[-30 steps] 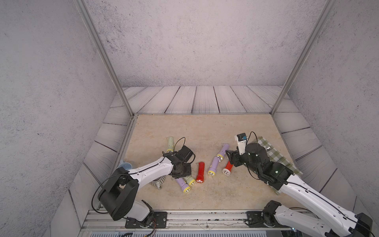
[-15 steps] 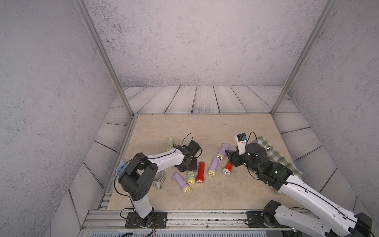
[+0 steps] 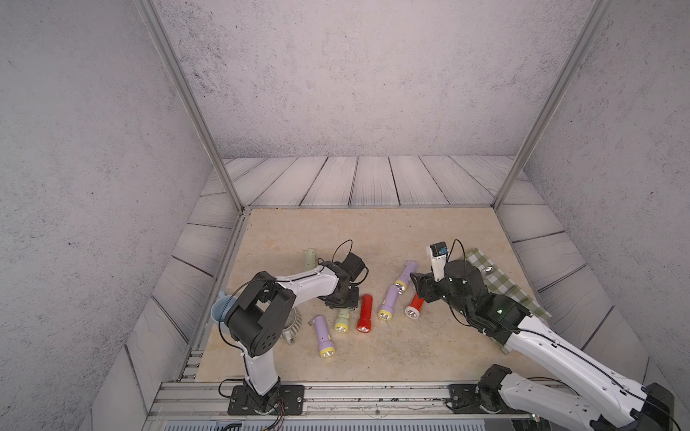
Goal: Close the plug at the bottom of the flashlight
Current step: Pick up the flashlight from the center of the board.
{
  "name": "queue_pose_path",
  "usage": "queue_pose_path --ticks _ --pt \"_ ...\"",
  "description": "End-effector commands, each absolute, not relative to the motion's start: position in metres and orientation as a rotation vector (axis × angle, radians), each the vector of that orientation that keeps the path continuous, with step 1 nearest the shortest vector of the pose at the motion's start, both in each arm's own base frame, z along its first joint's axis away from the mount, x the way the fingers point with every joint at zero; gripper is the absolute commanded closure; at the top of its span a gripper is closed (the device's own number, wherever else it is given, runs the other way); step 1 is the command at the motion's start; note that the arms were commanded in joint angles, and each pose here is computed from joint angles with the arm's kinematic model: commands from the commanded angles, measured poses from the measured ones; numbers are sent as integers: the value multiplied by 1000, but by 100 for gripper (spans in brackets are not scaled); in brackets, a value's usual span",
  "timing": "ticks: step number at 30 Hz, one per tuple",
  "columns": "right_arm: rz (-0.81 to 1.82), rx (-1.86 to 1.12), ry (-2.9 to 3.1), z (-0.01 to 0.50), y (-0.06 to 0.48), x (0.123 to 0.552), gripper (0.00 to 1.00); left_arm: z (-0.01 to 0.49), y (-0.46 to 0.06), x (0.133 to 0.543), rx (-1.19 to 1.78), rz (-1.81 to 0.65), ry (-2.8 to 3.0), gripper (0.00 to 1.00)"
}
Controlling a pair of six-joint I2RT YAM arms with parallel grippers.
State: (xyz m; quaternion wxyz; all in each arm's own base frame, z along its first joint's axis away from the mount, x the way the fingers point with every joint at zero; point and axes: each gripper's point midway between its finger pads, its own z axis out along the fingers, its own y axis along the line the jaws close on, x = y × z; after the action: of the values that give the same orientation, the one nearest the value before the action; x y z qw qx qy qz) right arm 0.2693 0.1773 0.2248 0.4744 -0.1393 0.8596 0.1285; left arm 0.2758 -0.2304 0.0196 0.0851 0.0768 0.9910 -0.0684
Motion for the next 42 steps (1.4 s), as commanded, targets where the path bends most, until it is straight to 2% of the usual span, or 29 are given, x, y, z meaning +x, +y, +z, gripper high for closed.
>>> queue_pose_path --ticks 1,3,5,10,17,20,25,32,37,42 --pt "271 -325 2106 223 173 273 28 61 -248 303 301 -339 2809 81" --pt "257 -322 2112 222 172 275 28 87 -256 314 344 -411 2711 93" --pt "242 -320 2111 223 171 276 28 117 -263 326 407 -471 2586 100" --pt "215 -318 2111 229 170 280 33 202 -279 338 630 -563 2208 100" --pt "249 -407 2050 255 184 284 35 291 -282 306 883 -605 1604 100" --pt "258 -455 1991 277 191 287 35 309 -275 292 928 -616 1475 100" --pt "383 -566 1861 323 214 282 35 348 -280 266 1063 -871 1287 100" --pt "639 -805 1723 382 250 246 32 363 -301 234 1302 -1142 1164 100" --pt "772 -954 1638 401 266 220 28 365 -303 223 1375 -1219 1106 100" --pt "732 -1059 1660 403 268 216 29 371 -301 212 1431 -1252 1061 100"
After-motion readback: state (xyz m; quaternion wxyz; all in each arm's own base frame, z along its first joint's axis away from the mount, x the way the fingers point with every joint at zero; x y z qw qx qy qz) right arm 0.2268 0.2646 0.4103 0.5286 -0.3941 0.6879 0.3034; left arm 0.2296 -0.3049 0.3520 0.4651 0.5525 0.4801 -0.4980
